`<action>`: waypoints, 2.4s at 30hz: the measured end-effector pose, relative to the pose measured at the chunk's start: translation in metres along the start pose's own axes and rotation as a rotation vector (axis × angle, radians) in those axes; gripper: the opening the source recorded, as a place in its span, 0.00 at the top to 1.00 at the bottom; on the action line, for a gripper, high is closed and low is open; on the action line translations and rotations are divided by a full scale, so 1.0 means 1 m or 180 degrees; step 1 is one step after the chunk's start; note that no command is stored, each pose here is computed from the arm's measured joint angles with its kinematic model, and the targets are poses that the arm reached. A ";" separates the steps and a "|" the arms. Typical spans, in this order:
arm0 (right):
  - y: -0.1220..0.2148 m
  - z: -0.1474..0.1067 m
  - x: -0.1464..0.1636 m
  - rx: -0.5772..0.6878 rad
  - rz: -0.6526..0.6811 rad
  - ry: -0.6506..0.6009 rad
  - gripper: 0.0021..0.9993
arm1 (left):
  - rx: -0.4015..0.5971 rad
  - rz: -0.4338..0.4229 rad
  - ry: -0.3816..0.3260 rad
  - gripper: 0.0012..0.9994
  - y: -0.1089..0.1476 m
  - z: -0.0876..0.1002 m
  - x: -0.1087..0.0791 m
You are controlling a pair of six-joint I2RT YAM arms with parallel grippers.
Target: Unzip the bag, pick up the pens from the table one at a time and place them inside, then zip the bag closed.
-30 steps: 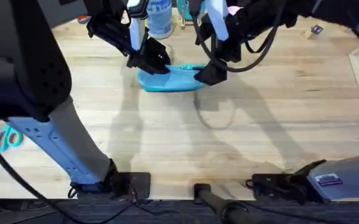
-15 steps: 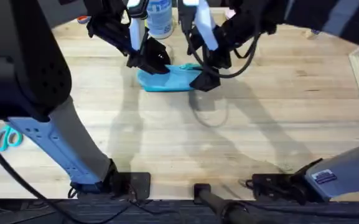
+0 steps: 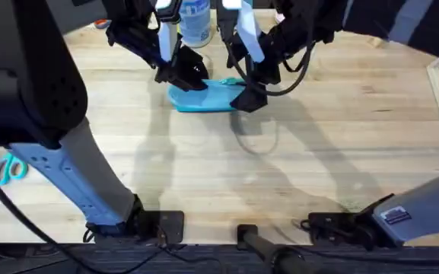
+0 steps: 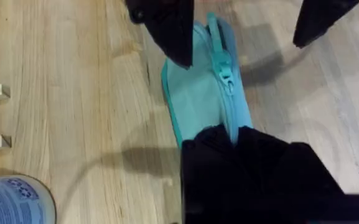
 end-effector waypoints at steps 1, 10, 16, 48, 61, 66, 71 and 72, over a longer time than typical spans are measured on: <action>-0.001 0.000 0.000 0.0004 0.0005 -0.0003 0.00 | -0.0001 0.0000 0.0000 0.96 0.000 0.000 0.000; -0.005 -0.003 0.000 0.0034 0.0043 -0.0025 0.15 | -0.0001 0.0000 0.0000 0.96 0.000 0.000 0.000; -0.008 -0.005 0.000 0.0048 0.0062 -0.0031 0.34 | -0.0001 0.0001 -0.0001 0.96 0.000 0.000 0.000; -0.008 -0.008 -0.003 0.0119 0.0006 -0.0034 0.97 | 0.0008 -0.0004 -0.0001 0.96 0.000 0.000 0.000; 0.003 -0.001 -0.002 0.0053 -0.0077 -0.0132 0.97 | 0.0006 -0.0002 0.0000 0.96 0.000 0.000 0.000; 0.033 0.016 0.005 -0.0105 -0.0275 0.0006 0.97 | 0.0001 0.0000 -0.0001 0.96 0.000 0.000 0.000; 0.057 0.024 0.008 -0.0164 -0.0497 0.0077 0.97 | 0.0001 0.0000 -0.0001 0.96 0.000 0.000 0.000; 0.060 0.025 0.009 -0.0161 -0.0529 0.0077 0.97 | 0.0001 0.0000 -0.0001 0.96 0.000 0.000 0.000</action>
Point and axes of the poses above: each hand's point on the last joint's axis, 136 mm out from that joint toward the fingers, its own y axis back along the fingers, its own x axis along the line the jaws close on, z = x × y, the point moved 5 cm from there along y, back along the fingers, and after that the axes turned 9 degrees about -y, right-handed, at the moved point
